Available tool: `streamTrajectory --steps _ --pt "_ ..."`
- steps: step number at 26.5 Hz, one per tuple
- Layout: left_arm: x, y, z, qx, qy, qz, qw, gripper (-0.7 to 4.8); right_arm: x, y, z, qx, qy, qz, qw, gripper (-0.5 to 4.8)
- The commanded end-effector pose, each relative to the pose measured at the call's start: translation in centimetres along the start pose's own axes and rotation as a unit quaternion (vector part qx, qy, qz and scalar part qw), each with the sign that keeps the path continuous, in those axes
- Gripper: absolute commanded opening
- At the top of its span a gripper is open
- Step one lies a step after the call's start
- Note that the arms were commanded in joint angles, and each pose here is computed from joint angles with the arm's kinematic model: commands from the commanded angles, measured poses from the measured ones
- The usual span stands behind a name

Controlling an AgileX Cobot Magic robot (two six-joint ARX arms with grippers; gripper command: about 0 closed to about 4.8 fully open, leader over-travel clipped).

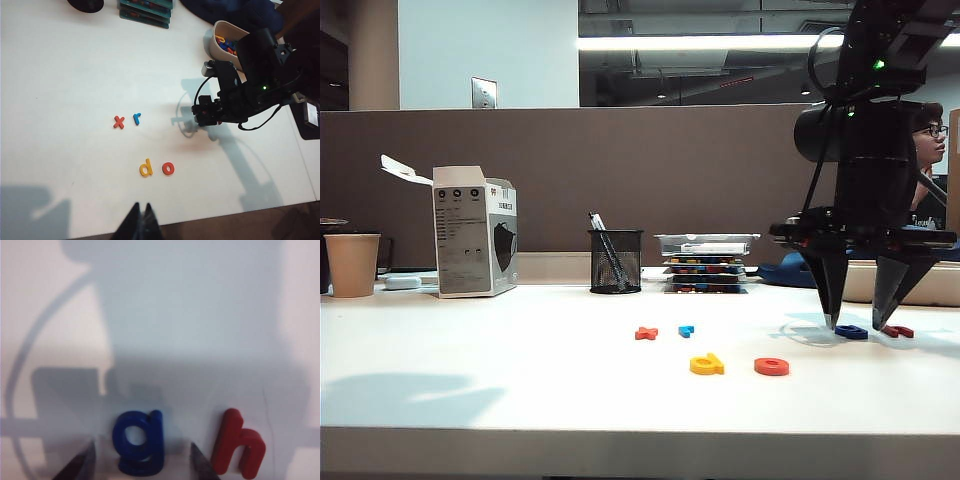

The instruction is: Select the appropriate letters from the row of letter magnets placed on the table to arrange into the word "dog".

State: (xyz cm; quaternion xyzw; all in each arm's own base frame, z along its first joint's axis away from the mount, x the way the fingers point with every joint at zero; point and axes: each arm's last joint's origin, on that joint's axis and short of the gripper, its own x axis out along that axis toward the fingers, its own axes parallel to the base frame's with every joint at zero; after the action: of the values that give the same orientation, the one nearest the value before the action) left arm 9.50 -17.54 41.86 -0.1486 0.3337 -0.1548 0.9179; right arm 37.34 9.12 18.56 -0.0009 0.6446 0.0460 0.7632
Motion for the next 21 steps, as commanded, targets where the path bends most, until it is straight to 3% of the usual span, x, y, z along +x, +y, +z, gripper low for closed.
streamTrajectory --steps 1,18,21 --pt "-0.1 0.0 0.1 -0.001 -0.004 -0.001 1.000 -0.06 -0.2 0.1 0.0 -0.006 -0.002 0.001 1.000 2.34" --pt "-0.1 0.0 0.1 -0.001 -0.004 -0.001 1.000 -0.06 1.2 0.2 -0.2 -0.010 0.025 -0.004 1.000 2.28" --pt "-0.1 0.0 0.1 -0.001 -0.004 -0.001 1.000 -0.06 1.1 0.2 -0.3 -0.010 0.031 -0.005 0.999 1.77"
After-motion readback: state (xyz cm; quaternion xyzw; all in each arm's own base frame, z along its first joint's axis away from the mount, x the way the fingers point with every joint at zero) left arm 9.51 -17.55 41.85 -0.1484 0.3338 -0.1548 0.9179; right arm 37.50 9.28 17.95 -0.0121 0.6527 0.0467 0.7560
